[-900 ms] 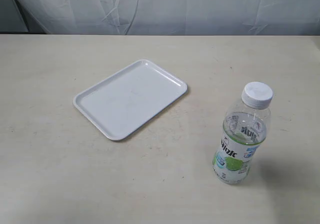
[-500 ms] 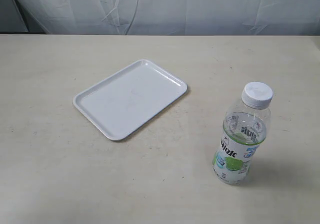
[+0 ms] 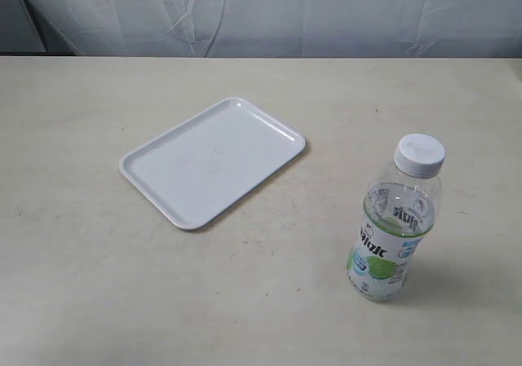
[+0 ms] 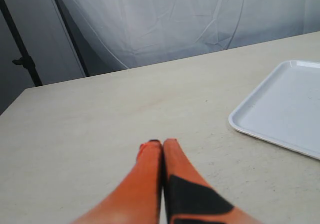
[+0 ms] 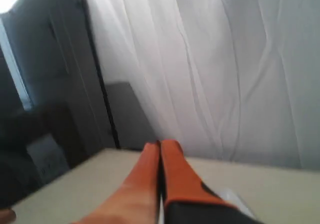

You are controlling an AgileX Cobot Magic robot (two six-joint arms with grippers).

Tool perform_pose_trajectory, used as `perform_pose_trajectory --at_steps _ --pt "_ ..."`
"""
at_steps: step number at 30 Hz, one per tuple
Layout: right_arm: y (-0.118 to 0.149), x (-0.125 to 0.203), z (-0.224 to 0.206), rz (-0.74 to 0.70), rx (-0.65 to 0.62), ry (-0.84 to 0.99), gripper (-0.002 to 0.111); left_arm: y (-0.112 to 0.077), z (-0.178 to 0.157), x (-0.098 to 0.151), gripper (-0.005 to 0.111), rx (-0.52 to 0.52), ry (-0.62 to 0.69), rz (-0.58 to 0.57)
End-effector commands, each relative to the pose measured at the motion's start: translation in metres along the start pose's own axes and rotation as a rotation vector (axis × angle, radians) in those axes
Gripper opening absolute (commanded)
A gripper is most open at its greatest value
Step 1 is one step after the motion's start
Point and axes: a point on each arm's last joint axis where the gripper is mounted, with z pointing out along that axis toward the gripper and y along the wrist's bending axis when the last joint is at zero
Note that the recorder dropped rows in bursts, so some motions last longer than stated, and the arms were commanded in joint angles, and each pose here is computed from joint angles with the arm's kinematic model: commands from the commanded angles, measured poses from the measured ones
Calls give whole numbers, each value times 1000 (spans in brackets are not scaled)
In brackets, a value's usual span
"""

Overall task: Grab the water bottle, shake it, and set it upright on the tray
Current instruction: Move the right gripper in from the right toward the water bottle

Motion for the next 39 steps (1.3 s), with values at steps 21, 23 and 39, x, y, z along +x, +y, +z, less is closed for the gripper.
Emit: perform_pose_trajectory --at_steps 21,23,39 --pt "-51 67 13 164 306 568 -1 0 0 0 0 -1 -10 1" --pt "-46 65 9 164 289 527 -1 0 0 0 0 -1 -10 1" --pt "-33 81 2 280 196 670 -1 0 0 0 0 -1 -10 -1"
